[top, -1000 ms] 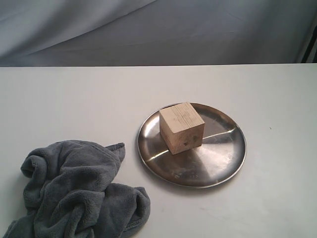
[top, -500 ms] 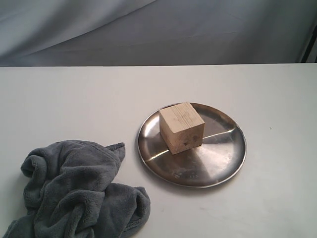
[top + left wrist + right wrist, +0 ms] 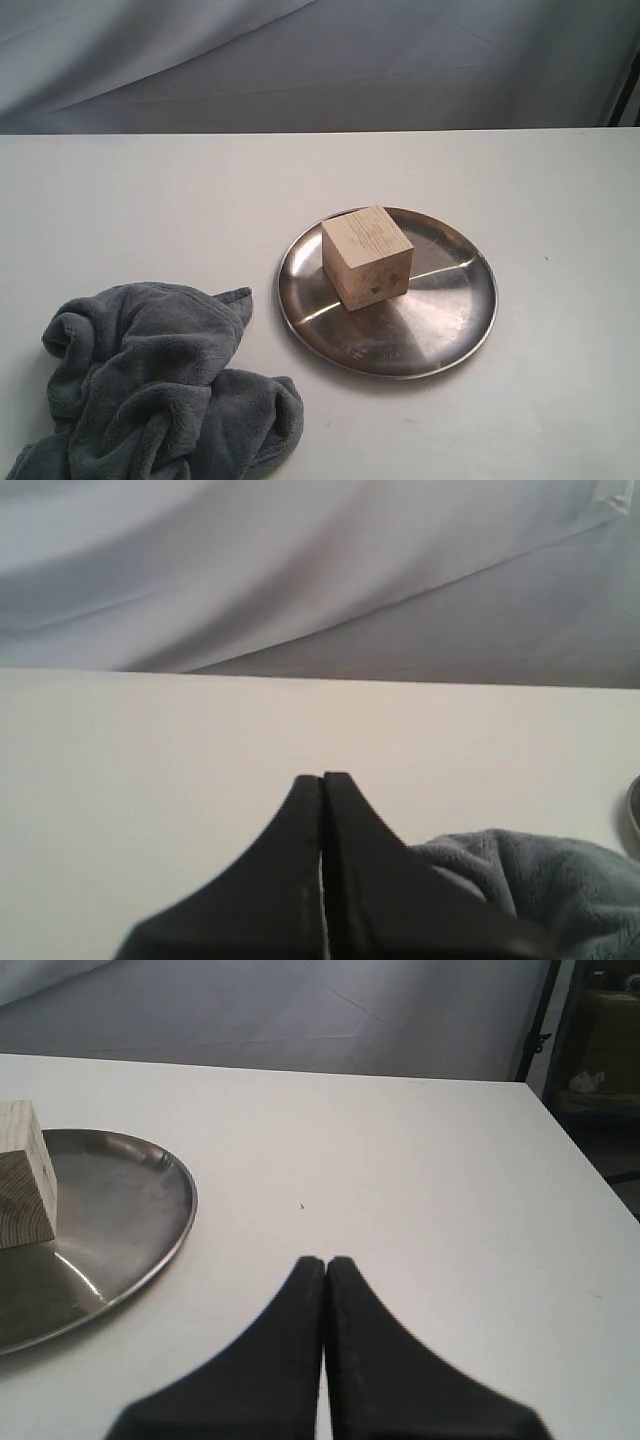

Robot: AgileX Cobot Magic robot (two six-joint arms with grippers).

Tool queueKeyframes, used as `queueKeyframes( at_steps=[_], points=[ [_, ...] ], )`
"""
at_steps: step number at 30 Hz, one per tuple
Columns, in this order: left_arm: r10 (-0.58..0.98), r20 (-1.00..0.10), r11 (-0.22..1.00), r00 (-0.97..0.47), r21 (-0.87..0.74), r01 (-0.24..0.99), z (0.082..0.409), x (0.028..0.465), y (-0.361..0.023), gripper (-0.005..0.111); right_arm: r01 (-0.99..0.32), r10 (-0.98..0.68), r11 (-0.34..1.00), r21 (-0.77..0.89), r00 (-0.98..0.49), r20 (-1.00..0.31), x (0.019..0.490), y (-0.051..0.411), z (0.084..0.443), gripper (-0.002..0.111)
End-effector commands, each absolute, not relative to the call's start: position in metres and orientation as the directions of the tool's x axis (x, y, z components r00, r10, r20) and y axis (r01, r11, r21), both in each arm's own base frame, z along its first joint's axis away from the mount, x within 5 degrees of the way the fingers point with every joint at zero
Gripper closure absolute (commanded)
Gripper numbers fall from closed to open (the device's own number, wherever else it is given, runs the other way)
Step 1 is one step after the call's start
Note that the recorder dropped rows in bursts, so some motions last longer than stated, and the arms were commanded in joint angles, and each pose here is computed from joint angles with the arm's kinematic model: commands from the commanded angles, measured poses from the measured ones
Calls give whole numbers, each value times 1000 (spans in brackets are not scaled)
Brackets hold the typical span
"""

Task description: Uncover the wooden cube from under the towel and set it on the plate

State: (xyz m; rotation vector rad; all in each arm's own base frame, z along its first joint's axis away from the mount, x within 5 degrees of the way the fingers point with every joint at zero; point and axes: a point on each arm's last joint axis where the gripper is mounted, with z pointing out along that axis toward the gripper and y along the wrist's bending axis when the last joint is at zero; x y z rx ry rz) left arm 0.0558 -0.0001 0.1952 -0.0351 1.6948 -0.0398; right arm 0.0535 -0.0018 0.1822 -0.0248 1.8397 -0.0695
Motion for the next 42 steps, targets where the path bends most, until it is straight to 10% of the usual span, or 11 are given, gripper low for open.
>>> queueKeyframes(
  at_steps=[1, 42],
  points=[
    [-25, -983, 1000, -180, -24, -5, 189, 55, 0, 107, 16, -54, 998, -61, -259, -964, 53, -2, 182, 108],
    [-8, -980, 999, -196, -17, 45, 187, 55, -3, 107, 16, -54, 998, -61, -259, -964, 53, -2, 182, 108]
  ],
)
